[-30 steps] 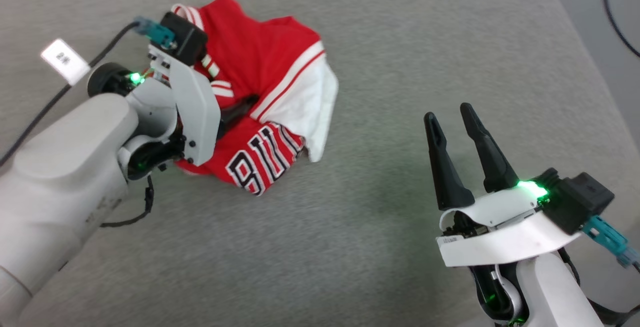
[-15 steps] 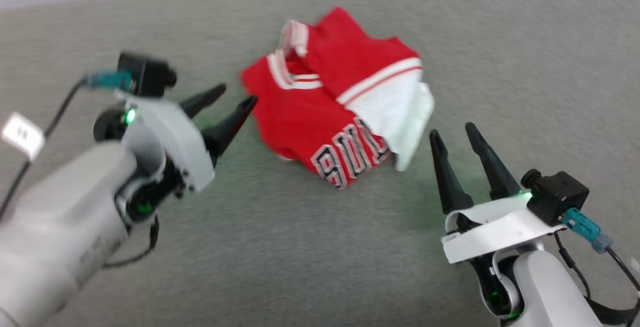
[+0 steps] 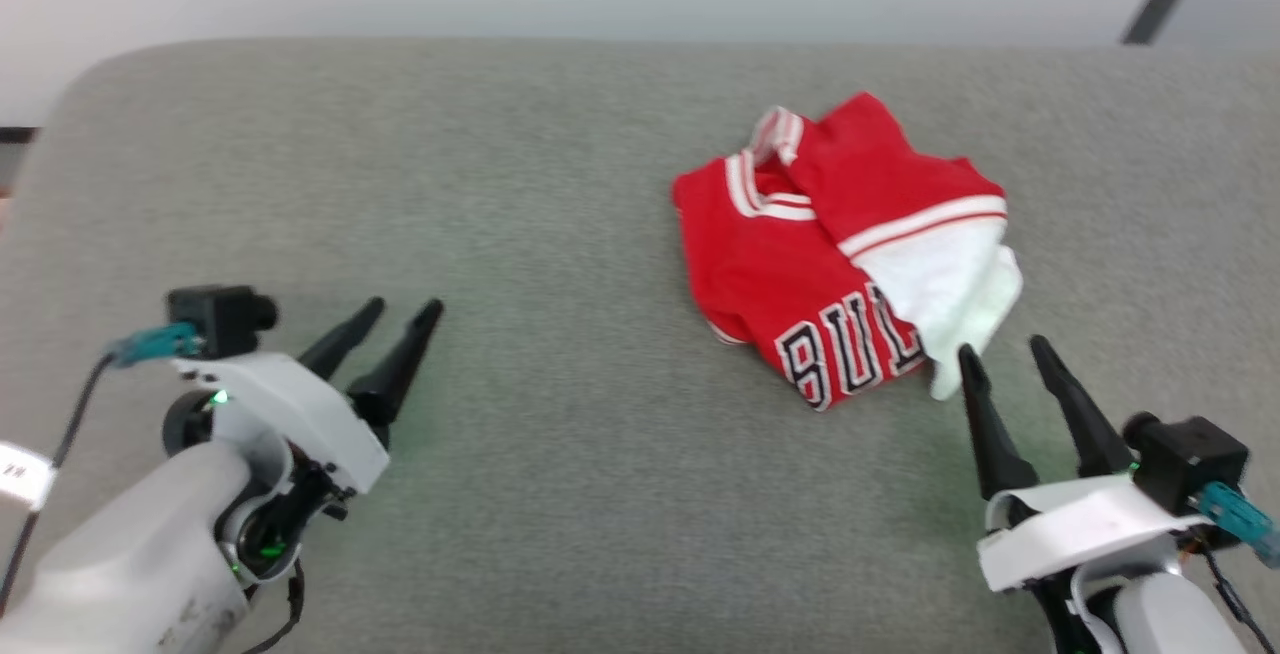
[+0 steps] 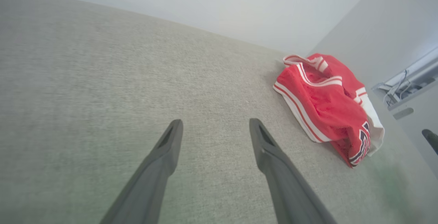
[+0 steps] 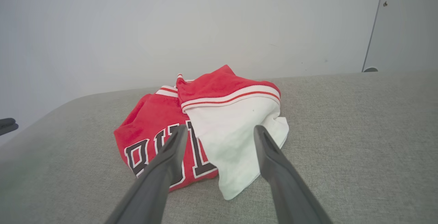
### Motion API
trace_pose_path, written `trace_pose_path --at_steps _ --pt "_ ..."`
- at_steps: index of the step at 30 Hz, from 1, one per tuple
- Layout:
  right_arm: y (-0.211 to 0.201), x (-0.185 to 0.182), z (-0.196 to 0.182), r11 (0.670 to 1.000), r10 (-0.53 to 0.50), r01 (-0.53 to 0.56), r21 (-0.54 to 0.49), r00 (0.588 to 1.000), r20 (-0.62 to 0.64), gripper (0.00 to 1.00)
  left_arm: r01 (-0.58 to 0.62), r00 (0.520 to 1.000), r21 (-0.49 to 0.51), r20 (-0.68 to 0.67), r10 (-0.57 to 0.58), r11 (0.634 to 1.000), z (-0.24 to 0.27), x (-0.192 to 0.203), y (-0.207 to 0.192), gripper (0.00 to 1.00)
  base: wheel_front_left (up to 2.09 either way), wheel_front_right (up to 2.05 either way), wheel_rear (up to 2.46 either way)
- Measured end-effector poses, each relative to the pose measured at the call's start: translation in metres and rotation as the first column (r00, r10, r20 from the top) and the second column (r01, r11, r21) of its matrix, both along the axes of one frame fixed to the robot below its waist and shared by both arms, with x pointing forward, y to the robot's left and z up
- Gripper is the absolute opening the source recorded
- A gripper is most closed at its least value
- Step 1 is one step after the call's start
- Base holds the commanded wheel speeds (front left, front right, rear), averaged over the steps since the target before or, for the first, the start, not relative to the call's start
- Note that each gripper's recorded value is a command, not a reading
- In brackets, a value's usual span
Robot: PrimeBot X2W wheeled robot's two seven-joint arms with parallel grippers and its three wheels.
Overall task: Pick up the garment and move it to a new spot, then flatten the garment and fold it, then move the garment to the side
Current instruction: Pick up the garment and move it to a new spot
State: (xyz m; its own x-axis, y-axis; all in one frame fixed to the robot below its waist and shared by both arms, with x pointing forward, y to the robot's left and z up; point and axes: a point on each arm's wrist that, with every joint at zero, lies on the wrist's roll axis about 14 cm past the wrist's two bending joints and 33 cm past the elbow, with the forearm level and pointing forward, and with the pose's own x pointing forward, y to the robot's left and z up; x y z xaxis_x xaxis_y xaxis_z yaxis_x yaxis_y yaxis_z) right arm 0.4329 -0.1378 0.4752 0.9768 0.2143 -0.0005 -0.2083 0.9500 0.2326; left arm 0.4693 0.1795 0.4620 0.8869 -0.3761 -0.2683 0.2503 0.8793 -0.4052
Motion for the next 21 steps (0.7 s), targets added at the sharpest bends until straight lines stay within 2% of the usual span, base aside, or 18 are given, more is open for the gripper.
trace_pose_path --at_steps 5,9,15,21 --pt "0.005 -0.002 0.006 1.000 0.017 -0.017 0.002 1.000 0.009 1.00 -0.152 0.986 -0.023 0.060 0.153 0.988 0.012 -0.018 0.043 1.00 0.00 0.00 0.00" --pt "0.005 -0.005 0.016 1.000 0.019 -0.019 0.003 0.999 0.032 1.00 -0.223 0.971 -0.045 0.081 0.226 0.974 0.011 -0.040 0.058 1.00 0.00 0.00 0.00" --pt "-0.004 -0.014 0.022 1.000 -0.003 0.003 0.000 0.999 0.043 1.00 -0.260 0.958 0.009 0.129 0.257 0.966 0.009 -0.064 0.070 1.00 0.00 0.00 0.00" --pt "-0.021 -0.022 0.029 0.999 -0.050 0.049 0.010 0.997 0.060 1.00 -0.265 0.948 0.105 0.213 0.239 0.959 0.015 -0.072 0.063 1.00 0.00 0.00 0.00"
